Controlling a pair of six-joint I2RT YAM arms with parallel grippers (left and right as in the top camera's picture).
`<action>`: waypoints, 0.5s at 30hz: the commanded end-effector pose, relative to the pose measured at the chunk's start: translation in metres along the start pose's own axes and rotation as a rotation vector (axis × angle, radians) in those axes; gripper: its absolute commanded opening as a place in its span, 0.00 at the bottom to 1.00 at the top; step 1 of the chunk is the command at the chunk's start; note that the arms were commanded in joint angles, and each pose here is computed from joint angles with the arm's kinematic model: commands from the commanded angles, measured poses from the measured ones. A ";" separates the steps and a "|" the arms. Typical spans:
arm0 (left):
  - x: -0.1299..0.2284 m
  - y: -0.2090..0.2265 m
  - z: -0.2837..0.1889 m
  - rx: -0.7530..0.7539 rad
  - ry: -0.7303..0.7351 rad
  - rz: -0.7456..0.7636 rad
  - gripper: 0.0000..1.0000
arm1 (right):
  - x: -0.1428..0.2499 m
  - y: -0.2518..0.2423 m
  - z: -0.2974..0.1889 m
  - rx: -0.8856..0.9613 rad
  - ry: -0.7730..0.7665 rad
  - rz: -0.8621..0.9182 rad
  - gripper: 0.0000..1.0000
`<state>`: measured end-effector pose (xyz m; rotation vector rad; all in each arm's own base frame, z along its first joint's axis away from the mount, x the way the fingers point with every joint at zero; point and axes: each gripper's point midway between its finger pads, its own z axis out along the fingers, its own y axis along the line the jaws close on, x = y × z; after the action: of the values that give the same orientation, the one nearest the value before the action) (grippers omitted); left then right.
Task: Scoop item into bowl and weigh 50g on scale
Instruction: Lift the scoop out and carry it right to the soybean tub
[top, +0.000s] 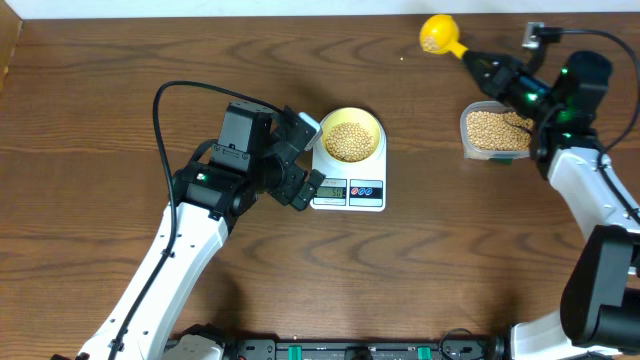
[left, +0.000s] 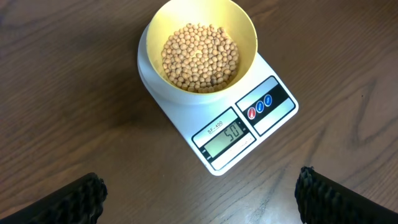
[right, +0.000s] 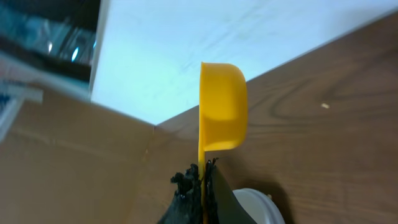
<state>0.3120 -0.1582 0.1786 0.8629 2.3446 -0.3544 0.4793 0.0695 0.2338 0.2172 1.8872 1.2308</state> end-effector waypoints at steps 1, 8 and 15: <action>0.000 -0.001 -0.002 0.008 -0.006 0.000 0.99 | -0.017 -0.023 -0.021 0.054 -0.043 0.117 0.01; 0.000 -0.001 -0.002 0.008 -0.006 0.000 0.99 | -0.026 -0.045 -0.048 0.192 -0.099 0.213 0.01; 0.000 -0.001 -0.002 0.008 -0.006 0.000 0.99 | -0.037 -0.038 -0.079 0.265 -0.147 0.164 0.01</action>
<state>0.3120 -0.1583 0.1786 0.8630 2.3445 -0.3549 0.4630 -0.0108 0.2103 0.6559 1.9726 1.1185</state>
